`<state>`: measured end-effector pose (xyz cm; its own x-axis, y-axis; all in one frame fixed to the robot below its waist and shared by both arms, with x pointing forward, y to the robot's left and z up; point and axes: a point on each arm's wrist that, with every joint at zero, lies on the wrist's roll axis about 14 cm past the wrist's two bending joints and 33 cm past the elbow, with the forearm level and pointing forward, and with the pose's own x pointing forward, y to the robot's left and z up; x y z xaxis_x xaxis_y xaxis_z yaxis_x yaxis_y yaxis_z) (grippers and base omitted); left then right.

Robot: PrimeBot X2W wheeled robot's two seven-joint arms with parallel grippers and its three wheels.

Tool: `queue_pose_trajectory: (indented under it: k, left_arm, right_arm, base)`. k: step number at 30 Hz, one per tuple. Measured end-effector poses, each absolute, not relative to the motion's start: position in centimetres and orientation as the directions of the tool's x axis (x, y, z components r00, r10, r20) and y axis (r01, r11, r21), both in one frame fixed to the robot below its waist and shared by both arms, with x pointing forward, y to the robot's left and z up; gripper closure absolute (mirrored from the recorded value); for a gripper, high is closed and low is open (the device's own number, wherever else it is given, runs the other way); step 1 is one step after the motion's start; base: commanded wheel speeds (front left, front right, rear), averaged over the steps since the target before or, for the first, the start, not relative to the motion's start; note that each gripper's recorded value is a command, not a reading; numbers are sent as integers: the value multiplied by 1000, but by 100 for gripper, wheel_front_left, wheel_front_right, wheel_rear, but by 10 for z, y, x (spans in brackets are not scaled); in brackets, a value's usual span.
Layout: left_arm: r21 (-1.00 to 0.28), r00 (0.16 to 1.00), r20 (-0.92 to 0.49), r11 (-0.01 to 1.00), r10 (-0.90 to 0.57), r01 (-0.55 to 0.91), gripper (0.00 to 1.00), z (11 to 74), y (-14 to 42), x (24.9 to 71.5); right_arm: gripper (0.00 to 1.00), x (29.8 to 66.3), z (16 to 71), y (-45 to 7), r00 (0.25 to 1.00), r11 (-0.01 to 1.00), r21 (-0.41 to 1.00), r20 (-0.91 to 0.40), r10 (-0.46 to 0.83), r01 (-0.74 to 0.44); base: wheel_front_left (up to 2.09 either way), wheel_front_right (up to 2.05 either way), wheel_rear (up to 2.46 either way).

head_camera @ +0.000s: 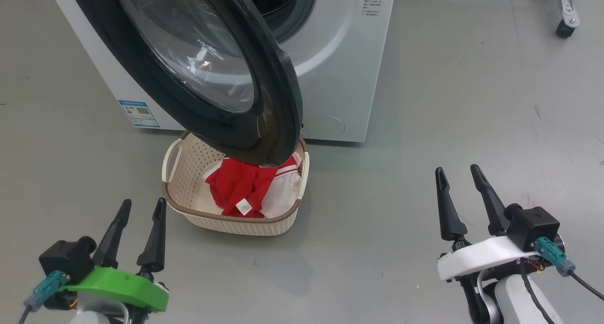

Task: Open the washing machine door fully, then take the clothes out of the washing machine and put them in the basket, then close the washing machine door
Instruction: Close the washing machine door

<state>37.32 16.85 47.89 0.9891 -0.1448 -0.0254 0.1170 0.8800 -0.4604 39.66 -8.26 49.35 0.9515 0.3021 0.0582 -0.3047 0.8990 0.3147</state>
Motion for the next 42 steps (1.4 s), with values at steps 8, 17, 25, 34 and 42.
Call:
queue_pose_trajectory:
  k: [8, 17, 25, 34, 42]
  left_arm:
    - [-445, 990, -26, 889, -139, 114, 0, 476, 169, 372]
    - [-426, 989, -27, 896, -147, 121, 0, 474, 167, 371]
    - [-430, 987, -31, 894, -156, 128, 0, 473, 162, 370]
    - [-430, 990, -16, 895, -143, 122, 0, 477, 164, 372]
    - [-428, 989, -5, 894, -145, 129, 0, 481, 162, 372]
  right_arm:
    - [0, 396, 494, -82, 951, 898, 314, 61, 304, -307]
    - [0, 395, 496, -82, 950, 898, 314, 65, 305, -309]
    - [0, 394, 498, -82, 950, 898, 313, 69, 304, -310]
    - [0, 394, 498, -81, 949, 896, 314, 72, 308, -315]
    - [0, 394, 499, -81, 949, 895, 315, 74, 308, -315]
  base:
    - [0, 0, 0]
    - [0, 0, 0]
    - [0, 0, 0]
    - [0, 0, 0]
    - [0, 0, 0]
